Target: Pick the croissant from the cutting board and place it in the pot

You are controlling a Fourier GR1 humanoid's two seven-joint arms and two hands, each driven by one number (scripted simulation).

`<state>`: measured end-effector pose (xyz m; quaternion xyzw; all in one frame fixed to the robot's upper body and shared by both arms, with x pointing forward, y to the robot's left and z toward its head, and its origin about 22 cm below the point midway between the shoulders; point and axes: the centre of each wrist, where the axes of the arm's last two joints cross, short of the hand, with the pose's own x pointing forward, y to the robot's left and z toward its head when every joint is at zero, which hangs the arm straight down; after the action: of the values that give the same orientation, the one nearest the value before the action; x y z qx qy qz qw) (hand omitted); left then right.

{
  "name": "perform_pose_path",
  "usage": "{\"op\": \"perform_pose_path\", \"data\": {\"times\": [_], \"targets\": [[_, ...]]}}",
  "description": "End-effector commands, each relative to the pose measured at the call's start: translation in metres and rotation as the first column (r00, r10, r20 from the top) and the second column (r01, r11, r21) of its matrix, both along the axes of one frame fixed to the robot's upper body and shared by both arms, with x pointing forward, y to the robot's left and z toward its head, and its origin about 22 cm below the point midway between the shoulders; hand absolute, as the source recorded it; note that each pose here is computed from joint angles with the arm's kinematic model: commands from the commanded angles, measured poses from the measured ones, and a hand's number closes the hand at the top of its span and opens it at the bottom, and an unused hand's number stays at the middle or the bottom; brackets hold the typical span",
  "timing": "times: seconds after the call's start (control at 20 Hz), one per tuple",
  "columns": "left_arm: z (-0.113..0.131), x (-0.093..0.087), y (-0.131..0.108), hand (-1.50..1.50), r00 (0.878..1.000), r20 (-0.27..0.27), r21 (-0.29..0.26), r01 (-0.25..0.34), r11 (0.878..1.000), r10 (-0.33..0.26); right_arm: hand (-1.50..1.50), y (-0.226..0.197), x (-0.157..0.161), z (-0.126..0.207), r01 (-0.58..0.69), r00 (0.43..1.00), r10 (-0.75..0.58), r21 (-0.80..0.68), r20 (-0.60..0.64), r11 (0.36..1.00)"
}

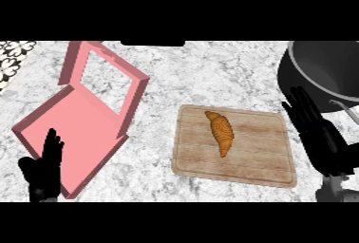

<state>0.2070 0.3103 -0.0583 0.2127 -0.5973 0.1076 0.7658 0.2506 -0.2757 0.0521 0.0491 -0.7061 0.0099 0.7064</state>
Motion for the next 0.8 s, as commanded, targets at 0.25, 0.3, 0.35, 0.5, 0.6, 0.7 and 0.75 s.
{"op": "perform_pose_path", "data": {"times": [0.25,0.3,0.35,0.5,0.6,0.7,0.75], "targets": [[0.101,0.075,-0.039,0.00,0.884,0.335,0.093,0.314,0.945,-0.326,1.50,0.028,0.080,0.077,-0.314,0.873,0.422,-0.379,0.245,0.870],[0.072,0.060,-0.035,0.00,0.929,0.252,0.038,0.271,0.962,-0.272,1.50,0.016,0.062,0.111,-0.209,0.835,0.497,-0.698,0.237,0.685],[0.090,0.071,-0.051,0.00,0.896,0.307,0.033,0.328,0.944,-0.322,1.50,0.009,0.069,0.094,-0.190,0.859,0.474,-0.738,0.195,0.648],[0.119,0.083,-0.052,0.00,0.878,0.317,0.016,0.373,0.928,-0.358,-1.50,0.005,0.094,0.046,-0.220,0.822,0.486,-0.623,0.295,0.751],[0.125,0.081,-0.050,0.00,0.886,0.302,0.014,0.366,0.931,-0.352,-1.50,0.006,0.107,0.033,-0.239,0.784,0.509,-0.585,0.355,0.775],[0.126,0.080,-0.042,0.00,0.892,0.286,0.017,0.361,0.932,-0.351,-1.50,-0.012,0.108,0.023,-0.285,0.719,0.578,-0.596,0.385,0.751],[0.137,0.091,-0.050,0.00,0.891,0.299,0.014,0.355,0.935,-0.343,-1.50,0.000,0.127,0.040,-0.292,0.697,0.601,-0.610,0.393,0.737]]}}
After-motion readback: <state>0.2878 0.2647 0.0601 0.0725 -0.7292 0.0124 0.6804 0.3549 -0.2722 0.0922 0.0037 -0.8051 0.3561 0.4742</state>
